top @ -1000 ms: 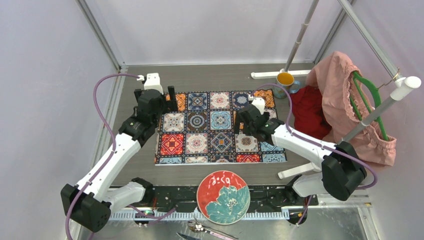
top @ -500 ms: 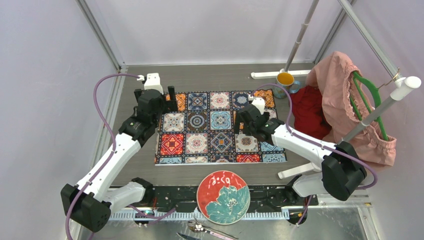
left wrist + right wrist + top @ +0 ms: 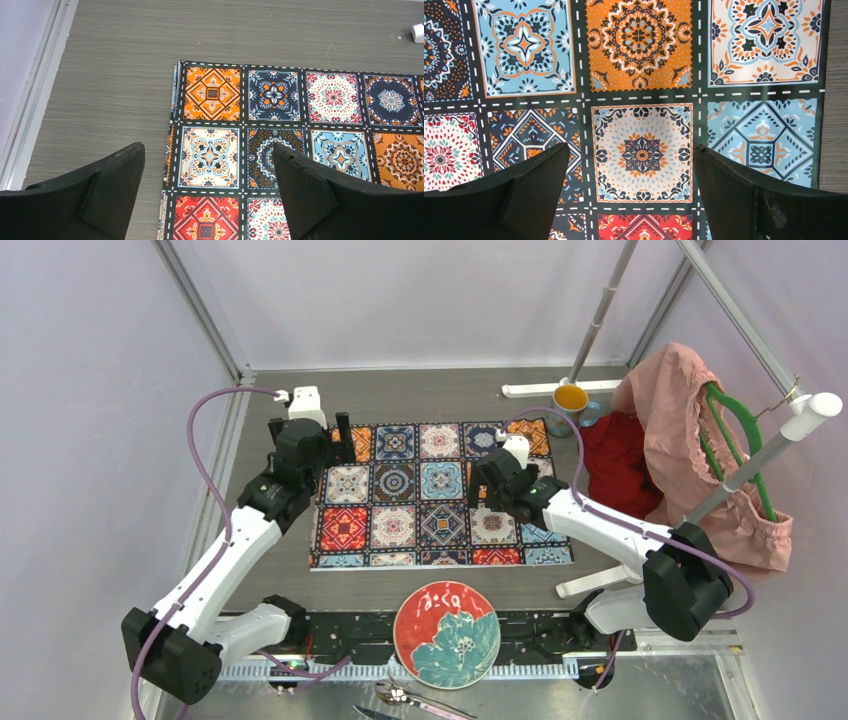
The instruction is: Set the dinner table for one person
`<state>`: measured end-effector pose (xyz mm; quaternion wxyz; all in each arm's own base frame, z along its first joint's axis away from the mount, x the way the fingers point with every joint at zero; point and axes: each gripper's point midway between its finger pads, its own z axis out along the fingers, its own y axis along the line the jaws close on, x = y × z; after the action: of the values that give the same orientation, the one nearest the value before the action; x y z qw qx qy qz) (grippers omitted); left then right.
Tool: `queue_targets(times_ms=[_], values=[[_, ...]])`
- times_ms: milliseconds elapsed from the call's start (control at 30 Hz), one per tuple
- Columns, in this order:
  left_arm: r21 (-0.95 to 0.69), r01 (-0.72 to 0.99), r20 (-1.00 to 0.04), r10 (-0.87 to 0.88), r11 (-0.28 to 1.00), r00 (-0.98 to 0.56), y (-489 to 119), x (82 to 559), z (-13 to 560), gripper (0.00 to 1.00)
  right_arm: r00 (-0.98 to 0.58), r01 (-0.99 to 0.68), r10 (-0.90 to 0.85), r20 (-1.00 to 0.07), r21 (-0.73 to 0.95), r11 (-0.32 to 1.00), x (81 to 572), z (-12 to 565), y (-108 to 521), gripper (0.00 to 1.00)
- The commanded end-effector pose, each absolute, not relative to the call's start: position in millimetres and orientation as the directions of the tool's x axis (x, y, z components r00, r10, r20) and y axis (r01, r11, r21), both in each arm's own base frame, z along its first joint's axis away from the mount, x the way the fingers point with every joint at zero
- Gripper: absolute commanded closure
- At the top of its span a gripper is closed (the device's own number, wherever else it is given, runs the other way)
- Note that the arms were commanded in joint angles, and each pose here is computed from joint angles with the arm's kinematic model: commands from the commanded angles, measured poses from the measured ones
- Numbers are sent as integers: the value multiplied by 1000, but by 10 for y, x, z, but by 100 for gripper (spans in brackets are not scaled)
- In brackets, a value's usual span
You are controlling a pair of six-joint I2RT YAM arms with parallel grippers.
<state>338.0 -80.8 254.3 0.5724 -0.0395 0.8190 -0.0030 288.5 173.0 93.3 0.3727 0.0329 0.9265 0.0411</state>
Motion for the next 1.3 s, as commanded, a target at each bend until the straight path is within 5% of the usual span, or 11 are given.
queue_targets(times_ms=[0, 1267], values=[[-46, -69, -951, -65, 997, -302, -779, 3393, 2700, 0, -685, 35, 125, -717, 139, 990, 3009, 1090, 1804, 0], [-46, -74, -954, -66, 996, -294, -764, 3382, 2711, 0, -687, 36, 124, -716, 137, 990, 2997, 1094, 1791, 0]])
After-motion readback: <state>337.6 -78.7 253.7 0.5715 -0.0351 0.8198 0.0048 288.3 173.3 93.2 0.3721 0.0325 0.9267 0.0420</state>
